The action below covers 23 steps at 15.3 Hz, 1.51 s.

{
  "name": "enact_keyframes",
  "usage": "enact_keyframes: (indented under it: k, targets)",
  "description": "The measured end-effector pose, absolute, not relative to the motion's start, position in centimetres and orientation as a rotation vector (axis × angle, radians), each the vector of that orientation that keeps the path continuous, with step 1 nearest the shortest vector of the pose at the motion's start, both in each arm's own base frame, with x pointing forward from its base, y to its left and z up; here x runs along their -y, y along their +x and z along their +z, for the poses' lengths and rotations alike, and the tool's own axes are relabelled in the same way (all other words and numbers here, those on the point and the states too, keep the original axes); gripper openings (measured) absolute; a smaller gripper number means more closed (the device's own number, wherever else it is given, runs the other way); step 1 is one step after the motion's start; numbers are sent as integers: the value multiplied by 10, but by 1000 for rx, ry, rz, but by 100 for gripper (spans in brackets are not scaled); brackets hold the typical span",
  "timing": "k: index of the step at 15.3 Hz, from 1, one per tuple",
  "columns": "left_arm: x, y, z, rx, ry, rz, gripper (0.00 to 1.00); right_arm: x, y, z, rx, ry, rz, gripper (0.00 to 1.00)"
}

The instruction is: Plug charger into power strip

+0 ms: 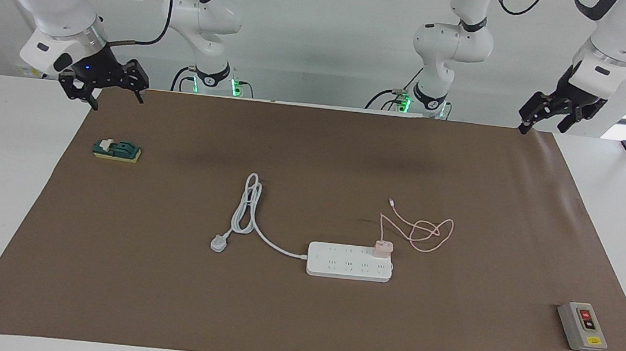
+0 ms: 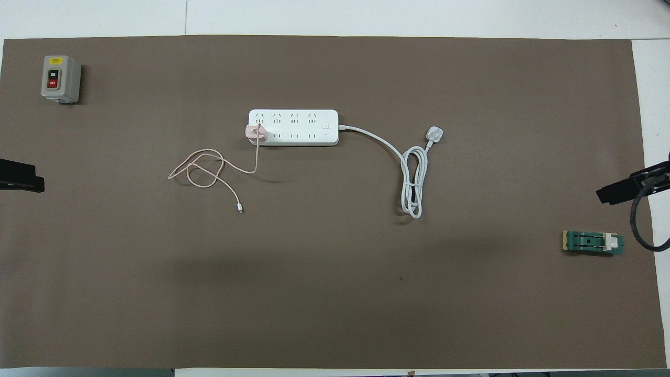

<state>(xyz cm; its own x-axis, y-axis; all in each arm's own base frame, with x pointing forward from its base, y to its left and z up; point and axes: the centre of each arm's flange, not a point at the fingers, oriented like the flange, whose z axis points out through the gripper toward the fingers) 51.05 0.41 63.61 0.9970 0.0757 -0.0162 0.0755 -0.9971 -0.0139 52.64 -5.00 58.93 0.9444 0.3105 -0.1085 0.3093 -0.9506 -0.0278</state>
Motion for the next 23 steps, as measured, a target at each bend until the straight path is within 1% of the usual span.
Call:
enact_keyframes:
  k: [4, 10, 17, 23]
  targets:
    - [-2, 518, 625, 108, -3123, 56, 100, 50, 526, 589, 492, -3087, 175, 100]
    - [10, 520, 613, 79, -3124, 71, 100, 50, 526, 589, 492, -3087, 175, 100]
    - [14, 516, 612, 73, -3140, 112, 100, 50, 526, 589, 492, -3087, 175, 100]
    - [32, 515, 612, 36, -3128, 113, 100, 50, 526, 589, 492, -3087, 175, 100]
